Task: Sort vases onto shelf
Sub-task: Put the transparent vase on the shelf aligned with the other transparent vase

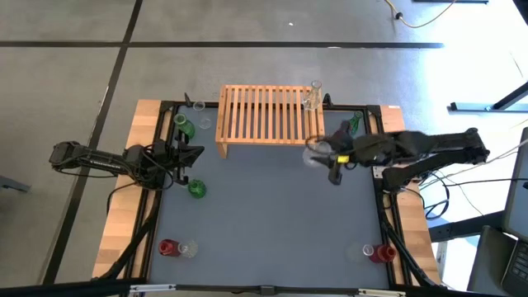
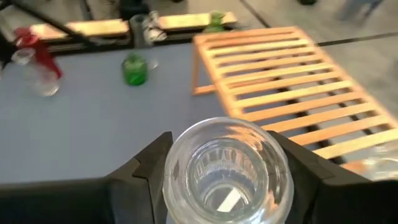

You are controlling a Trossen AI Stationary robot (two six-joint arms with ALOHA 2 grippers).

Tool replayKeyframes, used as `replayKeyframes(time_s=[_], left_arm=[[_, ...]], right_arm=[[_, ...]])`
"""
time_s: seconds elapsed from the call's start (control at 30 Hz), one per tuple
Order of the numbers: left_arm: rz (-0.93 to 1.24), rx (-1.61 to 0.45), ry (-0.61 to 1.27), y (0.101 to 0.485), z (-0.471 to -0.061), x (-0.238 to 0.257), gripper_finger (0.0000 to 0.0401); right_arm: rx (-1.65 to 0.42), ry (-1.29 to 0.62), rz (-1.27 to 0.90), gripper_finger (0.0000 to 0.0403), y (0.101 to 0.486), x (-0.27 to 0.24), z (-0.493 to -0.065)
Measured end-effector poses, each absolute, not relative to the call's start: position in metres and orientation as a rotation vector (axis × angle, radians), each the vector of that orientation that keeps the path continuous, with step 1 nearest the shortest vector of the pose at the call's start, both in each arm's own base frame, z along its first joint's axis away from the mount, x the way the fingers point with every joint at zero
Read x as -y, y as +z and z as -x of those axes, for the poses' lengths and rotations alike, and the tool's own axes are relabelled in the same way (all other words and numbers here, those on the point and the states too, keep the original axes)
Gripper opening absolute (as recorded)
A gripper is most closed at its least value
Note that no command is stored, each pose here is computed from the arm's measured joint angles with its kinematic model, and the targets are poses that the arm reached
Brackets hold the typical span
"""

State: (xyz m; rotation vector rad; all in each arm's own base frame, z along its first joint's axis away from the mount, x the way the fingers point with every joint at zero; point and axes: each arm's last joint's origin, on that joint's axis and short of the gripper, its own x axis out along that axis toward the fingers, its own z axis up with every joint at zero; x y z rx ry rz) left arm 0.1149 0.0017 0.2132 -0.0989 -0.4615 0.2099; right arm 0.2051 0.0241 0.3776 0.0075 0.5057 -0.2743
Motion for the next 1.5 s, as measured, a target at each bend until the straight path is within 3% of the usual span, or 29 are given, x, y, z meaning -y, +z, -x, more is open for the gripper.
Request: replayKeyframes(time_s=[0.4,0.97,1.5], left_arm=[[0.099,0.462,0.21,0.213,-0.115,-0.002,0.0002],[0.098,0.461,0.21,0.213,-0.115,-0.002,0.0002],[0.098,0.461,0.21,0.213,-0.115,-0.002,0.0002]], right_arm=[[-0.528,-0.323,-0.016,0.02,0.415,0.034,-0.188],[-0.582,-0.393,-0.07,0.0204,0.397,0.11,-0.205],[-0.644,-0.32,-0.075,0.0206,0.378,0.131,-0.222]])
